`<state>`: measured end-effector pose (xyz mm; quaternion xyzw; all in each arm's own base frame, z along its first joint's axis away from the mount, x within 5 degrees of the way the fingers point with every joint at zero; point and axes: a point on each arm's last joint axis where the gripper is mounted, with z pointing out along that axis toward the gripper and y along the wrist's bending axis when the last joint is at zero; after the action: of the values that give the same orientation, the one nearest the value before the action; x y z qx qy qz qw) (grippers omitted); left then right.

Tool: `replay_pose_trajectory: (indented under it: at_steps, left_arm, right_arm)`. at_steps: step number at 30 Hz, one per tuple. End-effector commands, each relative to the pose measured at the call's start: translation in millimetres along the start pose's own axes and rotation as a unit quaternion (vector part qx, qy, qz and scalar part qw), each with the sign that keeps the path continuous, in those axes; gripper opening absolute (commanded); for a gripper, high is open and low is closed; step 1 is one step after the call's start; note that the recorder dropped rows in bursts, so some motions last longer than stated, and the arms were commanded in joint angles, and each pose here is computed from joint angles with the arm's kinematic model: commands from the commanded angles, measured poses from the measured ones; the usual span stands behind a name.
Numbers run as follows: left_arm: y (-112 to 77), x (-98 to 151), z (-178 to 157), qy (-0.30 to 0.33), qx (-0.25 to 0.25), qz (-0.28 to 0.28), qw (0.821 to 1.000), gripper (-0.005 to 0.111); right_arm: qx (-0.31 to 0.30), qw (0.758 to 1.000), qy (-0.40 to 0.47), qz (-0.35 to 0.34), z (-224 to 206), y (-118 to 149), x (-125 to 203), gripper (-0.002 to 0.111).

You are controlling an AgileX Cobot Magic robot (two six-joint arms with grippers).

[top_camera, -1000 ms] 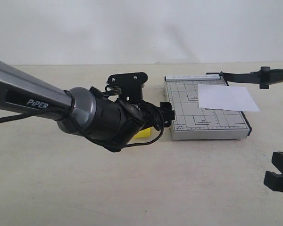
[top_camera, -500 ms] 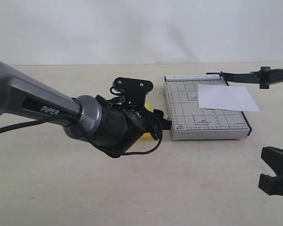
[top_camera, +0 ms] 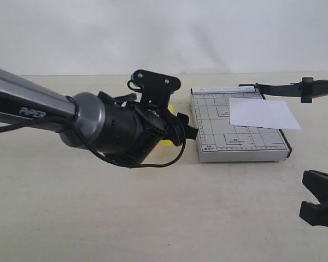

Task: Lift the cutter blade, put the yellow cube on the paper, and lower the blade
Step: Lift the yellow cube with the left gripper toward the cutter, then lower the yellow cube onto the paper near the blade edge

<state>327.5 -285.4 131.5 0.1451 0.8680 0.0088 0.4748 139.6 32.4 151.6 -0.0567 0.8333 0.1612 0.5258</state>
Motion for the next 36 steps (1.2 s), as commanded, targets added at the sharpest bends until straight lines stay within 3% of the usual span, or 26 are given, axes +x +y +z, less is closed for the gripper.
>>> replay_pose_trajectory:
  at_steps: [1,5,11,16,21,25,31,36]
  left_arm:
    - [-1.0,-26.2,-21.0,-0.015,0.054,0.072,0.996,0.005]
    - [-11.6,-34.0,-36.7,-0.004,0.143,0.096,0.985,0.005]
    - [-23.4,-49.8,-56.0,-0.018,0.238,0.08,0.968,0.005]
    - [-49.8,-88.3,-53.2,-0.091,0.298,0.125,0.942,0.005]
    - [-80.5,-115.7,-23.0,-0.144,0.302,0.129,0.933,0.005]
    - [-95.8,-114.7,1.5,-0.153,0.302,0.125,0.933,0.005]
    - [-101.1,-121.9,21.6,-0.18,0.28,0.138,0.933,0.005]
    - [-104.5,-104.4,46.3,-0.166,0.279,0.147,0.934,0.005]
  right_arm:
    - [-0.005,1.0,-0.005,-0.002,0.3,0.8,-1.5,0.0]
    - [-0.005,1.0,-0.005,-0.001,0.3,0.8,-1.5,0.0]
    - [-0.005,1.0,-0.005,-0.001,0.3,0.8,-1.5,0.0]
    - [-0.002,1.0,0.001,-0.001,0.4,0.2,-0.3,0.0]
    - [0.004,1.0,0.012,-0.001,0.3,-0.8,1.6,0.0]
    - [0.004,1.0,0.012,-0.001,0.3,-0.8,1.6,0.0]
    - [0.001,1.0,0.007,-0.001,0.3,-0.4,0.7,0.0]
    - [-0.004,1.0,-0.003,-0.001,0.4,0.6,-1.1,0.0]
